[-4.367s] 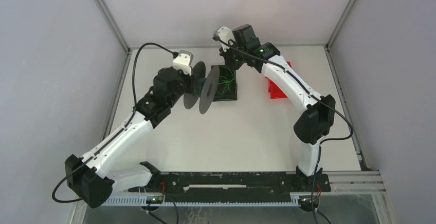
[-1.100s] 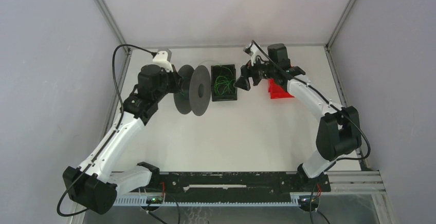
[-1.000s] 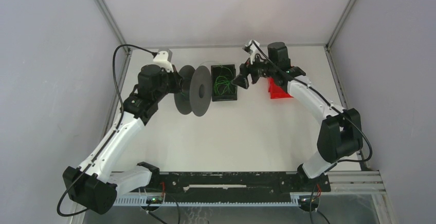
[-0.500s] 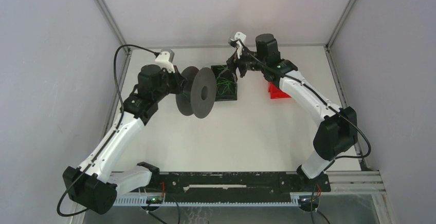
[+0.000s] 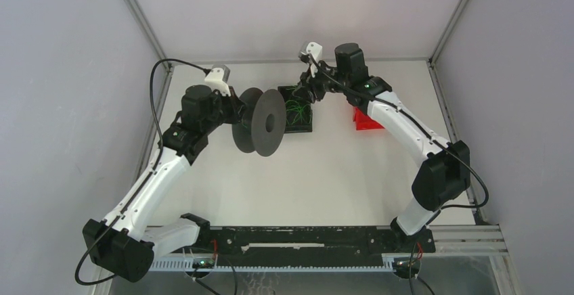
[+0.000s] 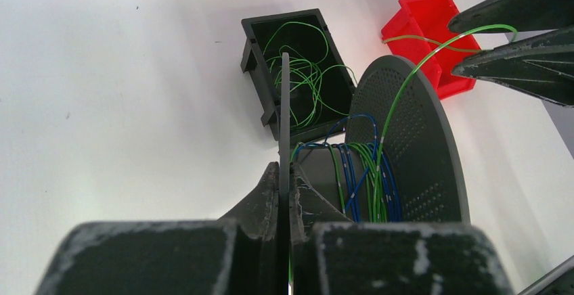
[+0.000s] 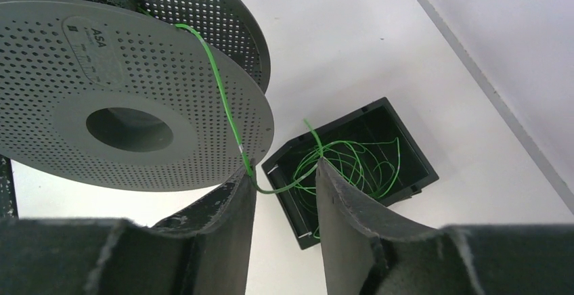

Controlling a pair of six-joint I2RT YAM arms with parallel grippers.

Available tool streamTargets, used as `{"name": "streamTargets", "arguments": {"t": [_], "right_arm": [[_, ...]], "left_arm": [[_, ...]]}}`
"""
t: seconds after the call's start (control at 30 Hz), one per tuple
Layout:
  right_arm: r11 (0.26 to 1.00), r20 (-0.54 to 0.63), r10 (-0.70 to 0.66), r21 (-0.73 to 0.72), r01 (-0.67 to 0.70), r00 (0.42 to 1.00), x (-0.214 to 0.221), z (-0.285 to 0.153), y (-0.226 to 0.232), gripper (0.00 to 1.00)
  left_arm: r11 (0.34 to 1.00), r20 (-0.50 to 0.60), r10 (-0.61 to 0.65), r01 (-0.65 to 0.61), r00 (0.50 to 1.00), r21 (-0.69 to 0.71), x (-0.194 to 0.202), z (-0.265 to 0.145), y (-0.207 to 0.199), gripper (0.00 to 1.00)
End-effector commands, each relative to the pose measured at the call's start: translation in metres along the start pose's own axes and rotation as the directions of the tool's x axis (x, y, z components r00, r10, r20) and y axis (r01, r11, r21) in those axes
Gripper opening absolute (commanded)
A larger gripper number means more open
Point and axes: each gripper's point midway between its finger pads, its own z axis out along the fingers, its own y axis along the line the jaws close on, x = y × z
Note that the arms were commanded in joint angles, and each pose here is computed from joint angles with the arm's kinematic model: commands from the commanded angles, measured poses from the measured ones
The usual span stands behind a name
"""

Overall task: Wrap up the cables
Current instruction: Wrap the cable around the cable reel.

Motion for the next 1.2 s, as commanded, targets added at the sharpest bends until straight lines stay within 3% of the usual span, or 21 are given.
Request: {"name": "streamTargets", "arguments": {"t": [0.0, 0.5, 0.73, 0.97, 1.17], "right_arm": [[0.999, 0.028, -0.044, 0.019, 0.043, 0.999, -0.016, -0.002, -0.006, 0.42], [0.998, 0.025, 0.013, 0.059, -0.014, 1.0, -0.011, 0.0, -0.017, 0.0], [0.978, 0.004, 0.185, 0.099, -0.185, 0.983, 0.018, 0.002, -0.039, 0.0], [0.957, -0.073, 0.273, 0.125, -0.263, 0.959, 0.056, 0.01, -0.045, 0.0], [0.931, -0.107, 0.362, -0.01, -0.365, 0.926, 0.075, 0.02, -0.017, 0.0]], "left_arm": [[0.997, 0.174, -0.014, 0.0, 0.985, 0.083, -0.053, -0.014, -0.022, 0.0], [0.993, 0.176, -0.018, -0.003, 0.984, 0.119, -0.054, -0.017, -0.029, 0.0], [0.983, 0.192, -0.014, -0.022, 0.981, 0.184, -0.06, -0.025, -0.041, 0.0], [0.972, 0.205, -0.024, -0.026, 0.978, 0.236, -0.067, -0.03, -0.048, 0.0], [0.97, 0.212, -0.049, -0.004, 0.976, 0.243, -0.073, -0.029, -0.047, 0.0]]}}
